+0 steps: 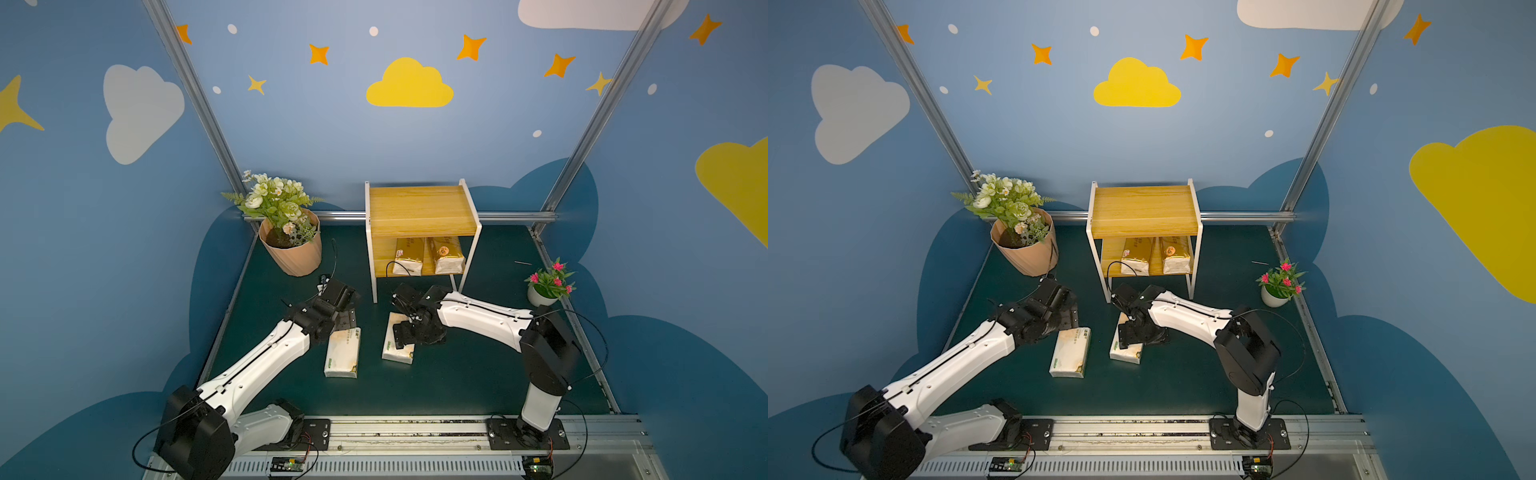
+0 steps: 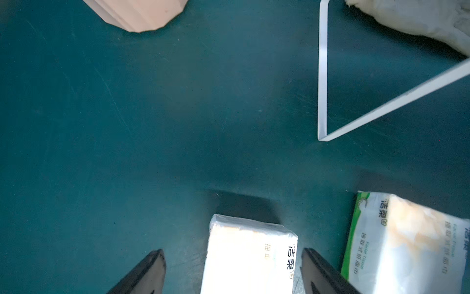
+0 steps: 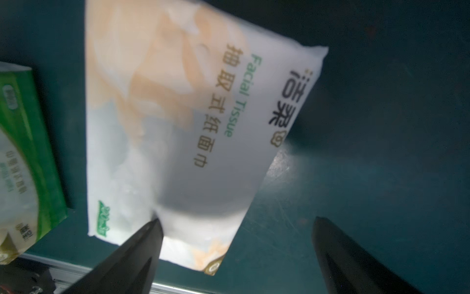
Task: Place the tissue boxes on the shelf by color
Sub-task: Move the box of tissues to the center of the board.
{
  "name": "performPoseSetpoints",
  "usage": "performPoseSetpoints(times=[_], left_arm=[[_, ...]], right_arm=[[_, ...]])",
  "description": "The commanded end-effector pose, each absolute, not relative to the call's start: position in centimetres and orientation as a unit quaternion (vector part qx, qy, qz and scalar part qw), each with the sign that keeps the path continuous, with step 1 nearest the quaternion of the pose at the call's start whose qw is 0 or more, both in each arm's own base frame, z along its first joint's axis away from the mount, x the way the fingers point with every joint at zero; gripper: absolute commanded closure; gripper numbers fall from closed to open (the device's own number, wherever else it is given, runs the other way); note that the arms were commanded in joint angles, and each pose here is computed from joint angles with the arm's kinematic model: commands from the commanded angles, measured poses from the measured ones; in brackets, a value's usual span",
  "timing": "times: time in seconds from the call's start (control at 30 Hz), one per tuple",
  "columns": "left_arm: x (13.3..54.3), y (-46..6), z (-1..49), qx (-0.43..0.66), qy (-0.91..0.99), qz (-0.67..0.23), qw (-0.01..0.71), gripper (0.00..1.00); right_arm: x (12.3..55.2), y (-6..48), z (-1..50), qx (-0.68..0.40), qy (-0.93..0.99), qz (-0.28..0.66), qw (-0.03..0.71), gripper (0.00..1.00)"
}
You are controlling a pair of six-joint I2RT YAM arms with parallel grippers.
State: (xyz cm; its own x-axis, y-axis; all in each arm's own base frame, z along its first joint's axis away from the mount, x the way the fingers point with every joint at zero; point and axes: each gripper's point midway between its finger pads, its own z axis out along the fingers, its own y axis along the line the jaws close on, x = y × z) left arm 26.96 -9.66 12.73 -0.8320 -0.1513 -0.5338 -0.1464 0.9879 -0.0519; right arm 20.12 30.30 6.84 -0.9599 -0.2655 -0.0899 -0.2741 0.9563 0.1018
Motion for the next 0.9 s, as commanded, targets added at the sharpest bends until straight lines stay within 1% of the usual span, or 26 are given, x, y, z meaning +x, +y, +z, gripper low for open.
performPoseSetpoints(times=[0.0,0.03,0.17,0.43,0.53,0.67,0.87], left_arm=[[25.7,-10.7,11.6,-0.067,0.966,-0.034,0.247,0.21],[25.5,-10.9,11.4,-0.066,0.968,-0.037,0.240,0.24],[25.1,-11.5,10.9,-0.057,0.971,-0.040,0.229,0.24],[24.0,-9.6,11.2,-0.061,0.972,0.009,0.226,0.23],[23.9,-9.1,11.7,-0.073,0.968,0.015,0.239,0.22],[24.4,-8.7,12.6,-0.078,0.961,0.016,0.265,0.22],[24.9,-8.8,13.0,-0.074,0.959,0.019,0.273,0.22]], right_arm=[[20.0,31.7,9.3,-0.181,0.979,0.070,0.065,0.02],[20.1,32.0,9.5,-0.184,0.978,0.072,0.067,0.02],[20.1,32.9,10.0,-0.184,0.977,0.083,0.068,0.02],[20.9,34.8,9.2,-0.186,0.977,0.075,0.073,0.02],[21.7,35.0,8.7,-0.169,0.981,0.054,0.078,0.02],[22.4,34.2,7.8,-0.134,0.987,0.000,0.088,0.02],[21.3,32.7,6.0,-0.115,0.990,-0.041,0.069,0.02]])
